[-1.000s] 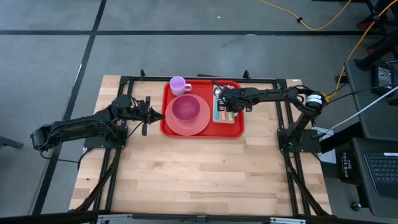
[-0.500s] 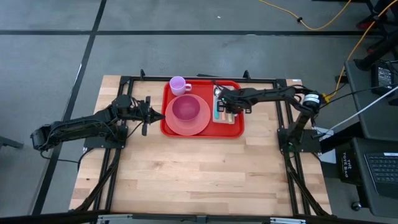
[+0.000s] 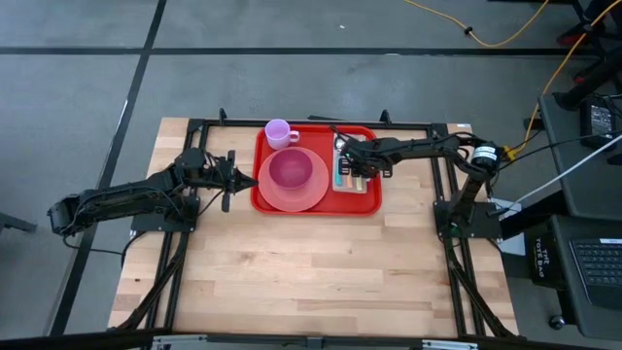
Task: Set up tray
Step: Put the yellow knife on the right of the orange fork on the red serving tray, then return to Home Position
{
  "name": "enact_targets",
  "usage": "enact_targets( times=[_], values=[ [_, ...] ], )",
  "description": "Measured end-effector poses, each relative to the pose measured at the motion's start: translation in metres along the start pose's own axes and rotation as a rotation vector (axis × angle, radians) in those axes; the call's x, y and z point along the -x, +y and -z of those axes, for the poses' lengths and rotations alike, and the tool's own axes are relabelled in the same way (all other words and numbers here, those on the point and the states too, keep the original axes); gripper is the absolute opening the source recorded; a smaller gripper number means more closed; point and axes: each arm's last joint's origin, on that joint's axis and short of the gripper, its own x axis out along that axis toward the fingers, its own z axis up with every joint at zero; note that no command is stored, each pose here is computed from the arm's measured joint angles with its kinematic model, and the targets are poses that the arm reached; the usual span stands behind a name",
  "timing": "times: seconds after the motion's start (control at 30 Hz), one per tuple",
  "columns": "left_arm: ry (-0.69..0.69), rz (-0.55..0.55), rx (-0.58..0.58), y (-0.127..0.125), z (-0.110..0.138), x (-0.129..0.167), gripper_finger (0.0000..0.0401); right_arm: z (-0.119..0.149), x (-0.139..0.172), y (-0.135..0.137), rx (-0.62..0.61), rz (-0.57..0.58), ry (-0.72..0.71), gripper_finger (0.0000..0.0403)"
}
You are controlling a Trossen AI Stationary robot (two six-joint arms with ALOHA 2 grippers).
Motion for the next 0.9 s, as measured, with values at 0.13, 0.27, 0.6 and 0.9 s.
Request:
enact_targets(
  times=[0.13, 0.27, 0.6, 0.9],
  values=[
    [0.000, 0.000, 0.000, 0.000, 0.000, 0.000, 0.0004, 0.000, 0.000, 0.000, 0.013, -0.002, 0.003, 0.0106],
    [0.000, 0.000, -0.001, 0.000, 0.000, 0.000, 0.0004, 0.000, 0.001, 0.000, 0.042, -0.023, 0.040, 0.0108],
    [0.000, 0.000, 0.027, 0.000, 0.000, 0.000, 0.0004, -0.006, 0.007, 0.005, 0.046, -0.027, 0.014, 0.0110],
    [0.000, 0.000, 0.069, 0.000, 0.000, 0.000, 0.0004, -0.007, 0.016, 0.002, 0.077, 0.058, 0.050, 0.0110]
  ],
)
